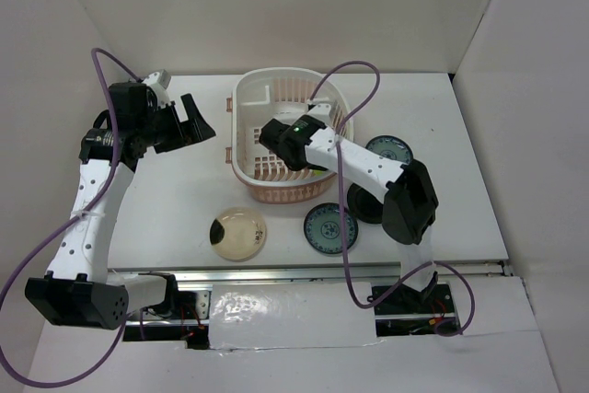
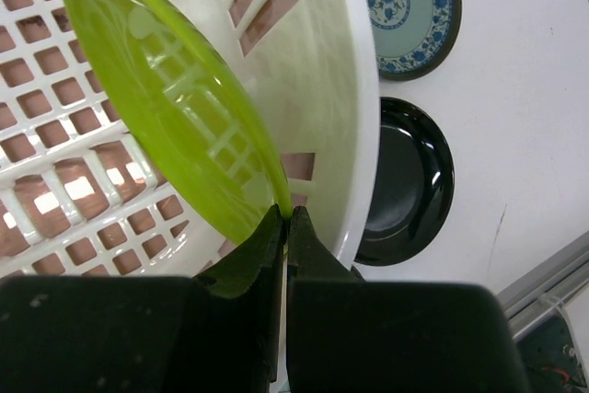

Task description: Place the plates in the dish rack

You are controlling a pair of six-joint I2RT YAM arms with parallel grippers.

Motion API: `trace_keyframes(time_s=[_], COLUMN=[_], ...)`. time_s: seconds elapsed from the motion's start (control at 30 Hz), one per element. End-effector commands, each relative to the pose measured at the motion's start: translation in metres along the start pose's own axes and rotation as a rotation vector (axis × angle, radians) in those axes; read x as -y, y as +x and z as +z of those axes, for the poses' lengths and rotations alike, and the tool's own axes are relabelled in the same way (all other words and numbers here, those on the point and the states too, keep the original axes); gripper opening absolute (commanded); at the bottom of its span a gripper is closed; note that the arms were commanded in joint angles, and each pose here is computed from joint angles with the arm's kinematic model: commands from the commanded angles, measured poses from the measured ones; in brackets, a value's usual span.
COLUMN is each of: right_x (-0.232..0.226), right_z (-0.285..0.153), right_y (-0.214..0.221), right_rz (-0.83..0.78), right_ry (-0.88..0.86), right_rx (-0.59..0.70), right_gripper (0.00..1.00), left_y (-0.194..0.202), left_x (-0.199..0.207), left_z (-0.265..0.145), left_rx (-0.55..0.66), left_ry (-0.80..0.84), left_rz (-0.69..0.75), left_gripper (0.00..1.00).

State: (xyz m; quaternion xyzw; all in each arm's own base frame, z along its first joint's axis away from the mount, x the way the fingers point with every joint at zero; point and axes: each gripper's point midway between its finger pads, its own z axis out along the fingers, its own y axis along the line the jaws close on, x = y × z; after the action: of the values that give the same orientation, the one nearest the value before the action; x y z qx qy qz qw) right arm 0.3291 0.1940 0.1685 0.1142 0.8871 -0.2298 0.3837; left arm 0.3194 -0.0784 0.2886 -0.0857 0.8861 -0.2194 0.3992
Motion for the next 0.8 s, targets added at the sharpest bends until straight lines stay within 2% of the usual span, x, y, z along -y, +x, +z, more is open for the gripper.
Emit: trace_keyframes(time_s=[0.0, 0.23, 0.27, 0.33, 0.4, 0.5, 0.53, 0.57, 0.67, 0.77], right_x=[0.007, -0.003, -0.004, -0.005, -0.006, -0.008, -0.008, -0.008, -0.008, -0.006], right_z=[-0.006, -0.013, -0.014, -0.015, -0.015, -0.016, -0.016, -0.017, -0.019, -0.020], right_y=[0.014, 0.018, 0.018, 0.020, 0.021, 0.020, 0.020, 0.019, 0.016, 0.013], right_rz=[-0.140, -0.154, -0.156, -0.157, -0.157, -0.156, -0.155, -0.155, -0.146, -0.143], right_ry=[0.040, 0.004, -0.001, -0.005, -0.009, -0.015, -0.016, -0.017, -0.024, -0.025], right_rx=[-0.034, -0.052, -0.052, -0.062, -0.065, -0.071, -0.069, -0.068, -0.061, -0.055], right_gripper=[0.00, 0.00, 0.03, 0.15, 0.16, 0.23, 0.31, 0.35, 0.37, 0.48], left_y=[-0.010, -0.011, -0.010, -0.010, -0.009, -0.009, -0.010, -0.008, -0.008, -0.008], left_x=[0.003, 0.003, 0.003, 0.004, 0.004, 0.003, 0.004, 0.003, 0.004, 0.004], left_z=[-0.008, -0.009, -0.009, -0.008, -0.008, -0.008, -0.009, -0.008, -0.009, -0.008], left_rx=[0.055, 0.061, 0.060, 0.055, 0.053, 0.057, 0.059, 0.055, 0.056, 0.054], left_ry=[0.012, 0.013, 0.015, 0.019, 0.020, 0.018, 0.020, 0.019, 0.021, 0.023], left_rz=[0.030, 0.036, 0.035, 0.032, 0.033, 0.036, 0.037, 0.035, 0.034, 0.034], left_gripper=[0.99, 0.99, 0.99, 0.99, 0.99, 0.99, 0.99, 0.99, 0.99, 0.99])
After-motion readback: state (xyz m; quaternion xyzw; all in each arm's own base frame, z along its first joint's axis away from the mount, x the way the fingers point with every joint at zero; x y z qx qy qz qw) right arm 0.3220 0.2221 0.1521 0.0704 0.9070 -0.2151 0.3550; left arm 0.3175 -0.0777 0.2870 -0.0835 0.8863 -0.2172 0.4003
